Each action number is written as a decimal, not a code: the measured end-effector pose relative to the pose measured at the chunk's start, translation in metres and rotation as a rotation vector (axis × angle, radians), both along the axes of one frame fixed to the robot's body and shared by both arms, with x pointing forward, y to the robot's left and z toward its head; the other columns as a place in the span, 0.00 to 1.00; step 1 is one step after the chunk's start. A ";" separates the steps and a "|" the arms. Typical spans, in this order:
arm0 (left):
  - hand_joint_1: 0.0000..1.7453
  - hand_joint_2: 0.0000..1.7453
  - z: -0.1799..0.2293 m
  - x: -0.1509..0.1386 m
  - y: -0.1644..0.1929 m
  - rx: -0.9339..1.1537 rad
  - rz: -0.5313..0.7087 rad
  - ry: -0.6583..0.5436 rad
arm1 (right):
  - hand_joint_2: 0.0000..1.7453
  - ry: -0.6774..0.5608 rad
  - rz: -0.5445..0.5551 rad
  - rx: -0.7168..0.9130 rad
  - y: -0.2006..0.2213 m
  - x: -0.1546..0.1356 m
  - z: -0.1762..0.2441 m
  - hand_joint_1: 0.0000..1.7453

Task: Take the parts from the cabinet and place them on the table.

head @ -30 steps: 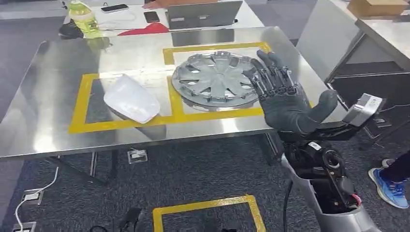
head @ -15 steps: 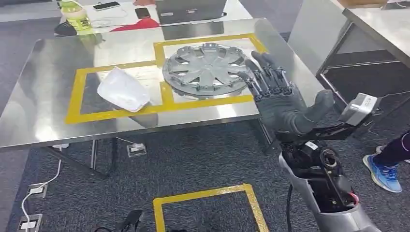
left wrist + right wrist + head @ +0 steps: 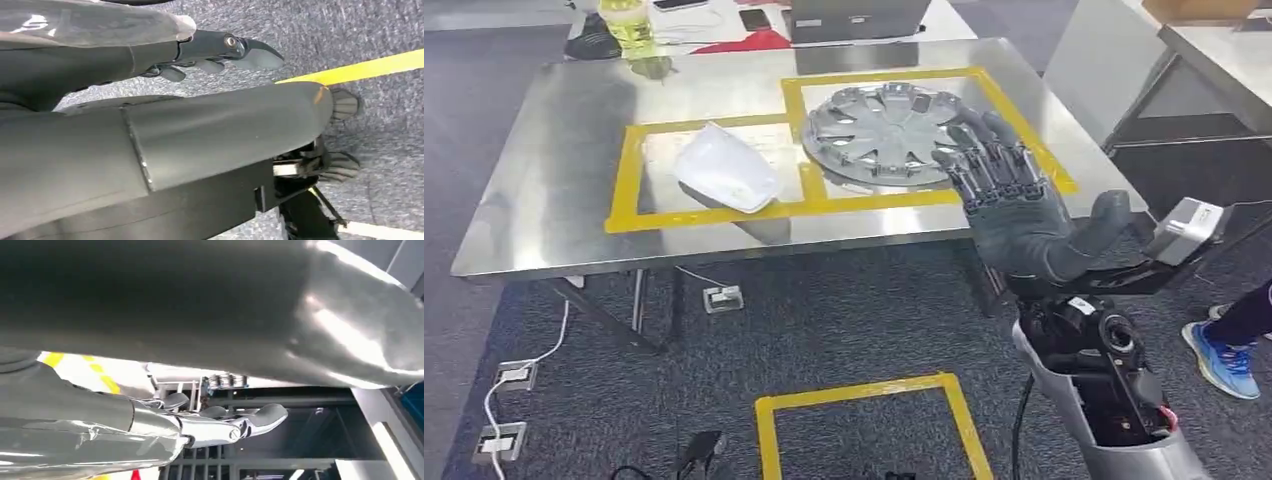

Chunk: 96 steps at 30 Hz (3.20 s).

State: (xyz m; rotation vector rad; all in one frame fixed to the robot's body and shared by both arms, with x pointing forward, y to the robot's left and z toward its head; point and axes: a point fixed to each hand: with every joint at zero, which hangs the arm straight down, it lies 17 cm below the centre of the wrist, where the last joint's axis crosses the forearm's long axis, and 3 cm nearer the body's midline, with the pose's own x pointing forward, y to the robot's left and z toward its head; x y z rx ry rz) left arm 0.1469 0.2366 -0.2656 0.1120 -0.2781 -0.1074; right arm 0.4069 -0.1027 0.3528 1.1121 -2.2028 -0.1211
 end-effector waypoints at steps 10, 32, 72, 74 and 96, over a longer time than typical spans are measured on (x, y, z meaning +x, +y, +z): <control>0.00 0.00 0.001 0.003 -0.001 0.005 -0.002 -0.004 | 0.00 0.012 -0.183 -0.260 0.016 0.023 -0.008 0.00; 0.00 0.00 0.001 0.003 0.002 0.010 -0.008 -0.006 | 0.00 0.046 -0.382 -0.497 -0.003 0.054 -0.025 0.00; 0.00 0.00 0.001 0.004 0.004 0.005 0.003 -0.008 | 0.00 0.250 -0.682 -0.620 -0.154 0.111 -0.071 0.00; 0.00 0.00 0.000 0.001 0.003 0.004 0.004 -0.004 | 0.00 0.260 -0.683 -0.619 -0.155 0.111 -0.075 0.00; 0.00 0.00 -0.002 -0.006 0.006 0.010 0.022 0.006 | 0.00 0.392 -0.762 -0.565 -0.205 0.100 -0.117 0.00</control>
